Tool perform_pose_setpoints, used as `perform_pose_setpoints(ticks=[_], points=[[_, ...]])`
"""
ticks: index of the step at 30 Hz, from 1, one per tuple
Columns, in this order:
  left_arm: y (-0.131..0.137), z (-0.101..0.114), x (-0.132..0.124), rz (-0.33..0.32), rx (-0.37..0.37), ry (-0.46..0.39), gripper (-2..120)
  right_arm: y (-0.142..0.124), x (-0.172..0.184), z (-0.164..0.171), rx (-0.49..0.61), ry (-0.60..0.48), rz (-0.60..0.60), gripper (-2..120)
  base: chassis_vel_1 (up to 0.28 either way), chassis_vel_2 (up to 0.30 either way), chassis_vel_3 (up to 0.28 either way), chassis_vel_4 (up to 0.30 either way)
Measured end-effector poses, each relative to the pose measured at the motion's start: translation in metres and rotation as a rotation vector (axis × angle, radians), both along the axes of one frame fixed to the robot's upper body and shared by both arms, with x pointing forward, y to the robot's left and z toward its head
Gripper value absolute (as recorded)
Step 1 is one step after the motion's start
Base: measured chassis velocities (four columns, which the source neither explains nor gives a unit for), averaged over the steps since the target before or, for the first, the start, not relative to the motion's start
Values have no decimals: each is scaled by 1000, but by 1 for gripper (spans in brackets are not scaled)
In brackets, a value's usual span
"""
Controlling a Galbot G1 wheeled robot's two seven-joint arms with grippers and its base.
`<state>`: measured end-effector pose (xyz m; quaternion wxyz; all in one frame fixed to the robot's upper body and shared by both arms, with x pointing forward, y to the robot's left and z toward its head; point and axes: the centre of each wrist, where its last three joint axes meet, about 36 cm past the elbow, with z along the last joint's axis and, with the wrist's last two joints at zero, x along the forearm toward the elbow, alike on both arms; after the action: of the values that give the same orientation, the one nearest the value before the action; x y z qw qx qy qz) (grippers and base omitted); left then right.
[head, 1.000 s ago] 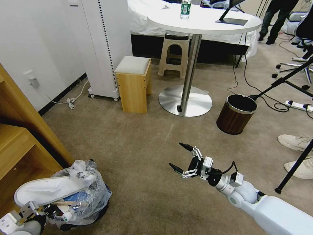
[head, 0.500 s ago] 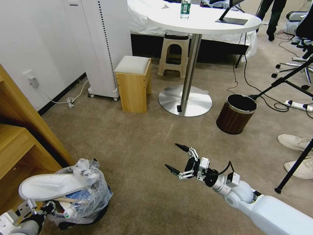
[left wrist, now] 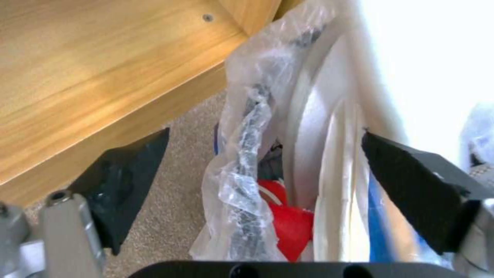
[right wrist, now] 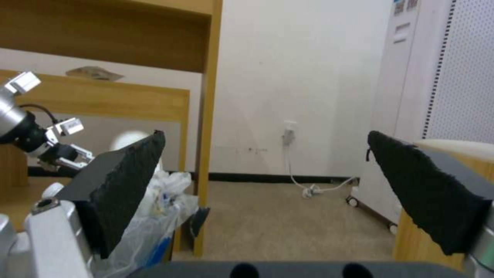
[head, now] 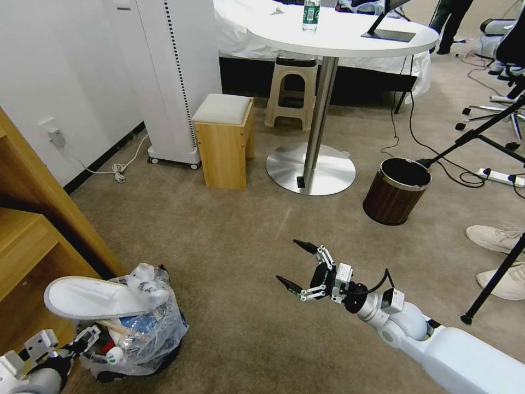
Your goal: Pick up the trash bin and place the garbage on the floor into it.
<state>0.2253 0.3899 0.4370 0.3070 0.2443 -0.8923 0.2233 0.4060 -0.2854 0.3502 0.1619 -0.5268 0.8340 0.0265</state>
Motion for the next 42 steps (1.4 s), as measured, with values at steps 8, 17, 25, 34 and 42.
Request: perform_pose_setpoints(ticks=[8,17,25,34,42], points=[[-6,9,-4,-14,17,-20,100,0,-3,5,-1,-10,1,100,0,0,0,0],[-11,18,-9,-17,23,-32,100,2,-5,14,3,-22,3,100,0,0,0,0],[-17,27,-14,-25,41,-53,100,-1,-9,20,0,-31,2,100,0,0,0,0],[-25,39,-19,-56,126,-112,100,-11,-6,27,7,-50,-43,100,0,0,0,0],[-24,49,-22,-83,222,-204,100,-21,13,37,65,-78,-170,100,0,0,0,0]])
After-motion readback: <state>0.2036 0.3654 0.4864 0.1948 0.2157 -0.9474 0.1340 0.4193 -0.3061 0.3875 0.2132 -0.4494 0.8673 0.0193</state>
